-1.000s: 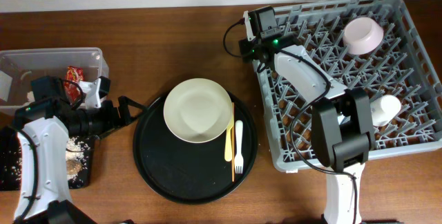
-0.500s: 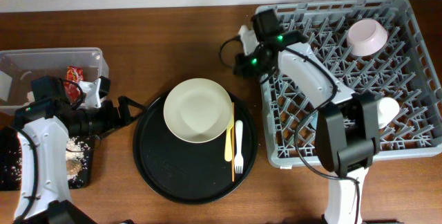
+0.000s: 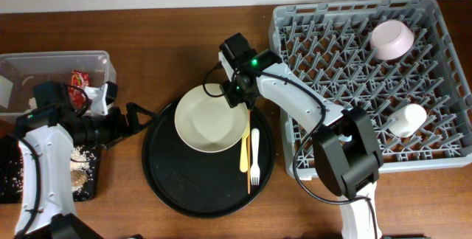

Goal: Sort waste into correct bins and load items into the dishwasher rack
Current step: 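Reach right gripper to the cream plate rim on the tray, then grasp the cream plate with the right gripper and lift it right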

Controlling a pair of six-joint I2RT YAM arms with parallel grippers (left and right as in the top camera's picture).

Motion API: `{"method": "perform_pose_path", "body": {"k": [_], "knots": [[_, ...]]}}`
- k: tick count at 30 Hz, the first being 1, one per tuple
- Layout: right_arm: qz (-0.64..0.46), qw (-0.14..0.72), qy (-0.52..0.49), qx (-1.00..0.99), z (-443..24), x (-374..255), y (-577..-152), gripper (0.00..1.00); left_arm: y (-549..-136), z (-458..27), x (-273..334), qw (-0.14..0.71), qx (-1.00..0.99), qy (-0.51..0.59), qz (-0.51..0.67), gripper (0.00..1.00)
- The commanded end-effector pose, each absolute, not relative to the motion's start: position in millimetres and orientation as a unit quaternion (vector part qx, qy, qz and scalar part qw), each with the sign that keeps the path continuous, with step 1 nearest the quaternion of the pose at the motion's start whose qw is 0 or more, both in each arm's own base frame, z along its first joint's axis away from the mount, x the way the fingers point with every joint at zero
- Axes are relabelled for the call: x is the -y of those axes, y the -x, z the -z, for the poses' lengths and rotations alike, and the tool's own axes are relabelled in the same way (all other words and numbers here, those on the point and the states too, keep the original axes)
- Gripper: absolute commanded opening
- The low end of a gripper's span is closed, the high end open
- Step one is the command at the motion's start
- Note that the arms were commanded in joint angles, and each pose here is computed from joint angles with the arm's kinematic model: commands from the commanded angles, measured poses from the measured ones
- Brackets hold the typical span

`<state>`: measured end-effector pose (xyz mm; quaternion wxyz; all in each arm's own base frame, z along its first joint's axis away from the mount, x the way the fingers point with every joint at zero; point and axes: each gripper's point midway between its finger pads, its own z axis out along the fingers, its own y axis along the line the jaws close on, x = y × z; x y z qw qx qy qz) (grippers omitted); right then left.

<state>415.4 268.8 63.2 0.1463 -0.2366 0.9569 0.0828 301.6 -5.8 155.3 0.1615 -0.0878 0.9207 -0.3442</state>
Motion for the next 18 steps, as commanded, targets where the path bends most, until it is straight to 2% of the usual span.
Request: {"method": "perform_pose_path", "body": {"k": [1,12,15,18], "knots": [[-0.095,0.134,0.241,-0.957,-57,-275,-410,0.51,-304,-159,4,0.167,-0.919,0.087,0.345,1.0],[-0.088,0.109,0.241,-0.96,-39,-268,-398,0.49,-304,-159,4,0.167,-0.919,0.087,0.345,0.99],[-0.088,0.108,0.241,-0.961,-39,-268,-397,0.36,-304,-159,4,0.167,-0.919,0.087,0.345,0.99],[-0.087,0.105,0.241,-0.961,-38,-267,-396,0.33,-304,-159,4,0.167,-0.919,0.087,0.345,1.0]]}}
